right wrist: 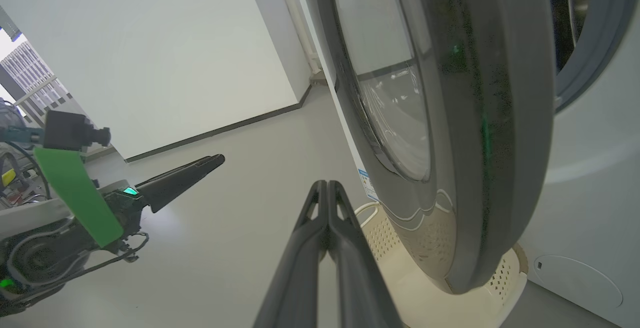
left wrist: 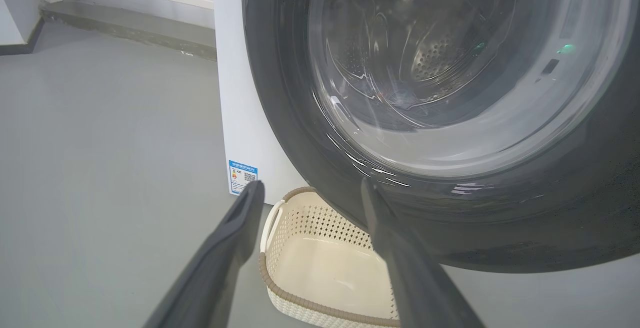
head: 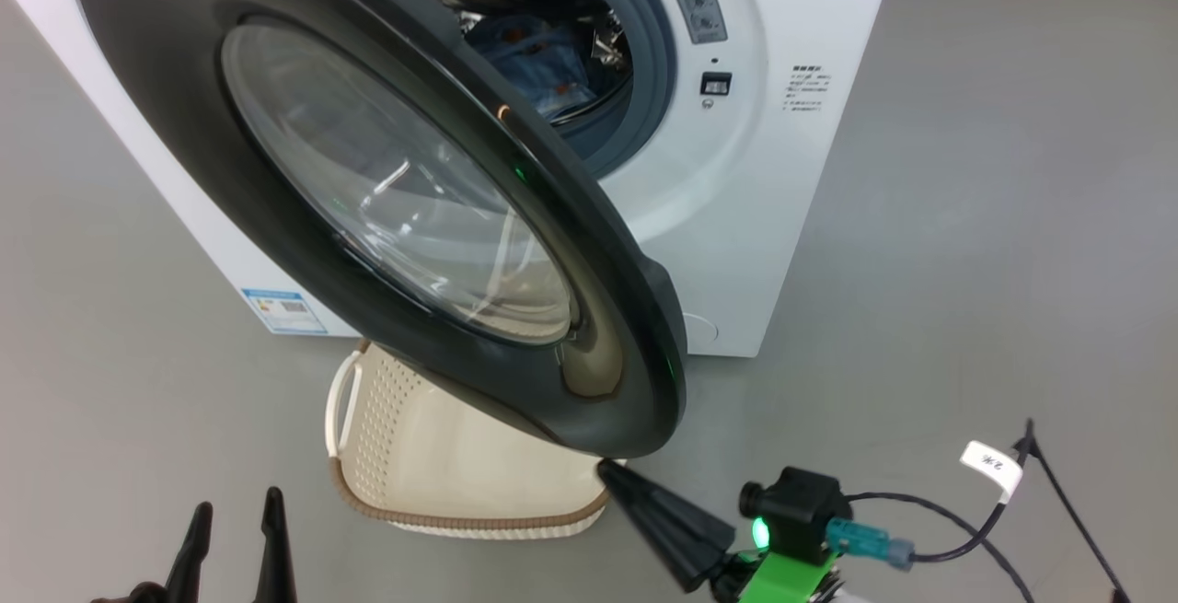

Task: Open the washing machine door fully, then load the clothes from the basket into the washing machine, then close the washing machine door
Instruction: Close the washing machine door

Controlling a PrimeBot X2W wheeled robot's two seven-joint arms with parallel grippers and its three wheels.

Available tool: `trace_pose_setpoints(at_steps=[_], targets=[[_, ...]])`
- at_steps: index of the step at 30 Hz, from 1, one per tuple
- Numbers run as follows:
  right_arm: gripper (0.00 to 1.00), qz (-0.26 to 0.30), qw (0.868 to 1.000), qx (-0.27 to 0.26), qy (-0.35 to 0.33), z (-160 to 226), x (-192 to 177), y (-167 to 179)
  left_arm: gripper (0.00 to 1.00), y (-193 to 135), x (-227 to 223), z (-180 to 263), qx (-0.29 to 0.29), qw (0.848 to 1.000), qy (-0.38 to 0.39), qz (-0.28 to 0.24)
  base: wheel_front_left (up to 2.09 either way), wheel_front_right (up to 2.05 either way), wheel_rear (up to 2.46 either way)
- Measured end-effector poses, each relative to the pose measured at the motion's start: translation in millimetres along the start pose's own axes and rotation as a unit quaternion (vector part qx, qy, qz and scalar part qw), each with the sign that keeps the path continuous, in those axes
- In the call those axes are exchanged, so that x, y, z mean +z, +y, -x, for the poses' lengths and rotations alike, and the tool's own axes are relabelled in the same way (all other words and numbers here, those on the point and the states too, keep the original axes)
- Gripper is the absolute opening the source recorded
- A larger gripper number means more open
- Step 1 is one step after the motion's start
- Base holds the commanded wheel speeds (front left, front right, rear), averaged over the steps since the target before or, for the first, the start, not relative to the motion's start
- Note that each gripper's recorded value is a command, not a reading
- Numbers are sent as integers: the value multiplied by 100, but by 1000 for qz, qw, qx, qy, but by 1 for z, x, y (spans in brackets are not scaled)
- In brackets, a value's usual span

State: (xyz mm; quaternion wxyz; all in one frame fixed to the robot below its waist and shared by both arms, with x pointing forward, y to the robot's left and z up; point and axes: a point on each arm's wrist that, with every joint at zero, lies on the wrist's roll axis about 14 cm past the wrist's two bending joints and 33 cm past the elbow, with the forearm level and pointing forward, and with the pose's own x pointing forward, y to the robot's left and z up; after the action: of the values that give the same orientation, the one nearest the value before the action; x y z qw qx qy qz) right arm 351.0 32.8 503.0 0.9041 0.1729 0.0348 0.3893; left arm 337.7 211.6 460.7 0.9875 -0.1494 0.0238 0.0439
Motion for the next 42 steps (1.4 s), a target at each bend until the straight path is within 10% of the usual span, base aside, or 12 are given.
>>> trace_pose_setpoints(at_steps=[42], targets=[[0,-24,981,-163,-101,-70,55,-175,100,-12,-3,-66,-13,1000,-6,0,0,0,0]])
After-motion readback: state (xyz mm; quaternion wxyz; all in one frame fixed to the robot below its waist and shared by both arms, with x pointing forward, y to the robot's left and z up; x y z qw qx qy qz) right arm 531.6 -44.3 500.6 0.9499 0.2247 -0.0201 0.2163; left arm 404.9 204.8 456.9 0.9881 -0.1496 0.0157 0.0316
